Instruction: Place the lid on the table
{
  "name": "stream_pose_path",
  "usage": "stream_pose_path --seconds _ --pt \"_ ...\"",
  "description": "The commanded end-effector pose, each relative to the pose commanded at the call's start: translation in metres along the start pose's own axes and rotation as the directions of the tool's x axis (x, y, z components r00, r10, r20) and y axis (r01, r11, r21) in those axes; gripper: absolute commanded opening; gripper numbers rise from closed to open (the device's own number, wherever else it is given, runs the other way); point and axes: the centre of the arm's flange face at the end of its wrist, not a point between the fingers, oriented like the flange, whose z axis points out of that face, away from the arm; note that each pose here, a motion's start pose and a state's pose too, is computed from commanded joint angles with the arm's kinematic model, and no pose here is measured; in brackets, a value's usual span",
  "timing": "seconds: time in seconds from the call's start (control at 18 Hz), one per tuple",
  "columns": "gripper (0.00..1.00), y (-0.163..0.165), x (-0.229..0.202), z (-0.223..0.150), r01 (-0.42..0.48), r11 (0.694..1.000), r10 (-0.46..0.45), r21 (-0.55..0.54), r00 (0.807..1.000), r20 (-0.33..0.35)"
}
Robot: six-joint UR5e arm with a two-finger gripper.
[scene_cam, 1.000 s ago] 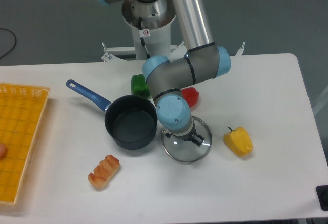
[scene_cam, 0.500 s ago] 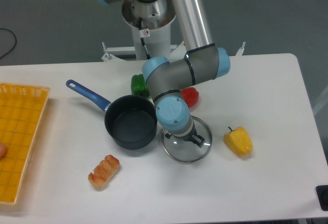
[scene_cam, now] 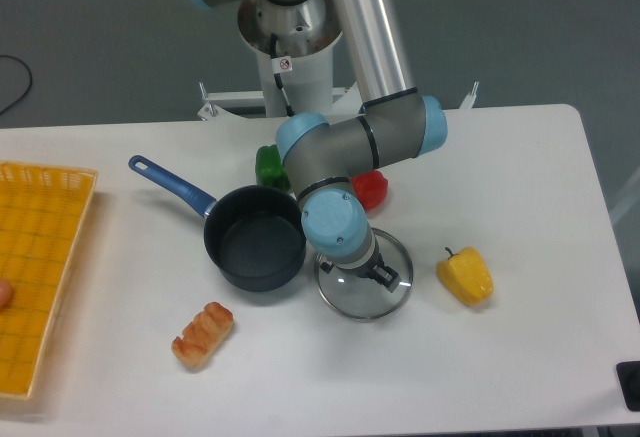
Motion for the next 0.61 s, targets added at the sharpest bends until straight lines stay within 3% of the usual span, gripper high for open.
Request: stream_pose_path --seconds 0.17,0.39,0.61 --pt "0.74 -0.001 0.0009 0.0012 0.003 1.0 -0.003 -0.001 1.0 -0.001" --pt "0.92 -0.004 0.0023 0.0031 0.005 1.0 -0.005 -0.02 1.0 0.01" --pt "0.98 -0.004 0.0023 0.0031 0.005 1.0 -0.005 -0.02 1.0 0.01"
